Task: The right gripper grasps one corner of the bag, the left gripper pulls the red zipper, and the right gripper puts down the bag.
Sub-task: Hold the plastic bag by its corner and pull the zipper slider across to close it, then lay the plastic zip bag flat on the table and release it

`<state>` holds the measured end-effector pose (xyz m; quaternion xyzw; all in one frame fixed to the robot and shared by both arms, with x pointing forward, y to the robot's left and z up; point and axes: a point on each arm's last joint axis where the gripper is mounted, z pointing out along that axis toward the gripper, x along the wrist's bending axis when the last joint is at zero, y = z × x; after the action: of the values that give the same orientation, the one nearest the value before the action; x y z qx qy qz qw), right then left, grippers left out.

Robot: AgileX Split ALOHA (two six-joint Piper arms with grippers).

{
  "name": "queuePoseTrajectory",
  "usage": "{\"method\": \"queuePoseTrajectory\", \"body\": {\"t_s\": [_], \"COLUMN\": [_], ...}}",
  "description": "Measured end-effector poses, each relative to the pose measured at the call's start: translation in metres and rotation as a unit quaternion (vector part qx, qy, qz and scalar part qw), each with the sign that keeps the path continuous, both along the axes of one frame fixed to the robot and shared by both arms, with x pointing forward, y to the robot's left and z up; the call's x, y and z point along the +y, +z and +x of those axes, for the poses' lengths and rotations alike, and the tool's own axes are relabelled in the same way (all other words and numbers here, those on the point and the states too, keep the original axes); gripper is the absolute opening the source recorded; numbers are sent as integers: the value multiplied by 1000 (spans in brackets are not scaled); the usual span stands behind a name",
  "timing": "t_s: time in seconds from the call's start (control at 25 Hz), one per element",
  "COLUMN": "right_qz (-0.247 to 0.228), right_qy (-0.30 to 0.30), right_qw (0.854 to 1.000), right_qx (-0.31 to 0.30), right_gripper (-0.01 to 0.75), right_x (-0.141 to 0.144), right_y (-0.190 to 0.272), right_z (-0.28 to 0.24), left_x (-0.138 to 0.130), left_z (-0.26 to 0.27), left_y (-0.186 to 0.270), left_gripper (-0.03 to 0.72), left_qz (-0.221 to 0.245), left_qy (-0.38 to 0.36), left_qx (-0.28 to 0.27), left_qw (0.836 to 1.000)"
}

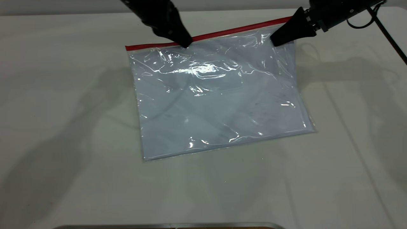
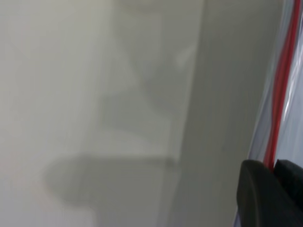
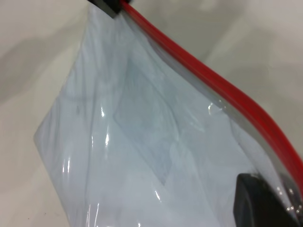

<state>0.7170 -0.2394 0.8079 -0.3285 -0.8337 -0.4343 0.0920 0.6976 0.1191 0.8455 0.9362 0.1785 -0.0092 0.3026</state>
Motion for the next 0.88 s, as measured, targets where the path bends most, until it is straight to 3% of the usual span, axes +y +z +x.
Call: {"method": "queuePoseTrajectory", "body": {"t_s": [0.28,0.52,0.6,0.72,0.88], "right_qz": [-13,-25,-28,-35,-50], "right_qy": [-31,-51,-59,-71,-90], "right_qw": [999,998,998,997,995], "right_qx": [9,9,8,5,-9], "right_gripper": [39,85,146,296,532], "right_x": [-9,-12,-14,-18,-24], "right_y": [-2,-4,-4,-5,-4], "right_z": [3,6,7,9,13], "left_x": [34,45,45,47,49], "left_z": [5,7,7,7,9], "left_y": [-5,-7,-7,-8,-2], "left_gripper": [53,55,66,123,339], "left_qz": [46,74,76,82,76], "left_qy": [24,29,30,28,87], "left_qx": [26,25,25,24,48], "left_qw": [998,997,996,996,992]}}
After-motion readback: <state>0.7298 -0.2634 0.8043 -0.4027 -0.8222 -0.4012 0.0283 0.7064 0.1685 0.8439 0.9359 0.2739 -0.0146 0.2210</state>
